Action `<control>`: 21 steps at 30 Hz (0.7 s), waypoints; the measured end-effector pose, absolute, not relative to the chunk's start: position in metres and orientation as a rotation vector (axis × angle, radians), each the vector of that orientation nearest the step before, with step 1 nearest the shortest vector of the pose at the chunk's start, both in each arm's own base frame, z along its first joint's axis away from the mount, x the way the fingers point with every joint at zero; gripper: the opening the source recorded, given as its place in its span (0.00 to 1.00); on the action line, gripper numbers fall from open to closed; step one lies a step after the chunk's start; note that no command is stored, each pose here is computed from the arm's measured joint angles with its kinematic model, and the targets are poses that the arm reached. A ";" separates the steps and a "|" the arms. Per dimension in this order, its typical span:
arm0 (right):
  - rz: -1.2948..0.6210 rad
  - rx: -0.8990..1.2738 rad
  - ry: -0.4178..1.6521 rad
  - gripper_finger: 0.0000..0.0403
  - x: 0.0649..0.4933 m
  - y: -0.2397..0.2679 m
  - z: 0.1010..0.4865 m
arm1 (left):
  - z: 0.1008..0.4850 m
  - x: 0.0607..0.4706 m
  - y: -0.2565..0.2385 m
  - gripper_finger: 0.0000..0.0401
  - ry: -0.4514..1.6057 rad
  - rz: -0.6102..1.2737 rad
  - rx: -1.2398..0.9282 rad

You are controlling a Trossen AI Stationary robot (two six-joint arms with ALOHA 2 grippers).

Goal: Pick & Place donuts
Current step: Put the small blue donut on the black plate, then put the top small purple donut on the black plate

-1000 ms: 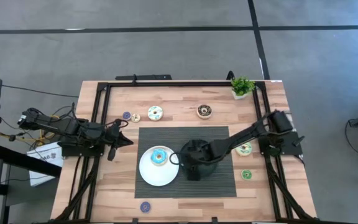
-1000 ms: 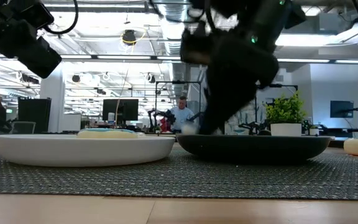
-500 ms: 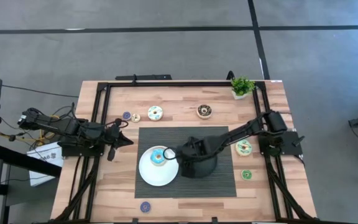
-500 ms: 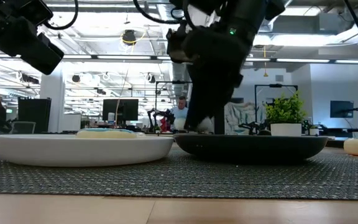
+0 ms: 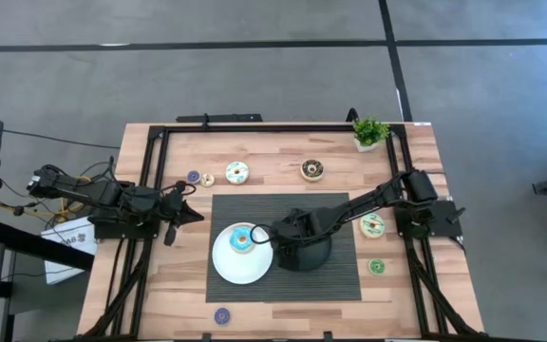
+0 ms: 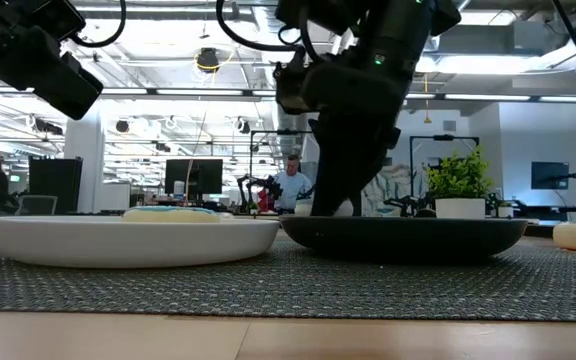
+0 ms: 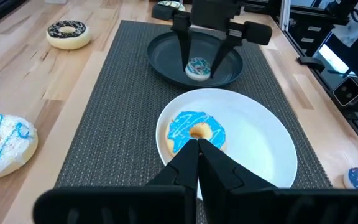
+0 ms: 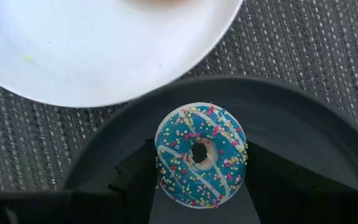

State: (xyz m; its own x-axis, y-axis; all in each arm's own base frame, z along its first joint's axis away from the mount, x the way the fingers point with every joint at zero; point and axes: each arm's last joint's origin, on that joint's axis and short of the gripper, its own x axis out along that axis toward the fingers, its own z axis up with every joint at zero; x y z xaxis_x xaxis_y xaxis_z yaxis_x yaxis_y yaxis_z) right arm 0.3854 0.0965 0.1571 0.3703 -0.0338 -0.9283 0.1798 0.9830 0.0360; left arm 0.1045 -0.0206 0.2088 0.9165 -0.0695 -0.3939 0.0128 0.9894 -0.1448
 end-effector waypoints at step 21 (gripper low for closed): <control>-0.203 0.230 1.191 0.63 0.376 0.093 0.175 | 0.209 0.105 -0.021 0.00 0.403 -0.042 -0.144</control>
State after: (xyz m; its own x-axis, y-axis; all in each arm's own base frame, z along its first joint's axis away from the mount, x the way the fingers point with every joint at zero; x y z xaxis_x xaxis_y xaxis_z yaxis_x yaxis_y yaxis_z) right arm 0.3764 0.0926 0.1754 0.3572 -0.0351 -0.9334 0.2765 0.9585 0.0698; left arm 0.1048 -0.0207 0.2094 0.9190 -0.0697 -0.3881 0.0126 0.9889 -0.1478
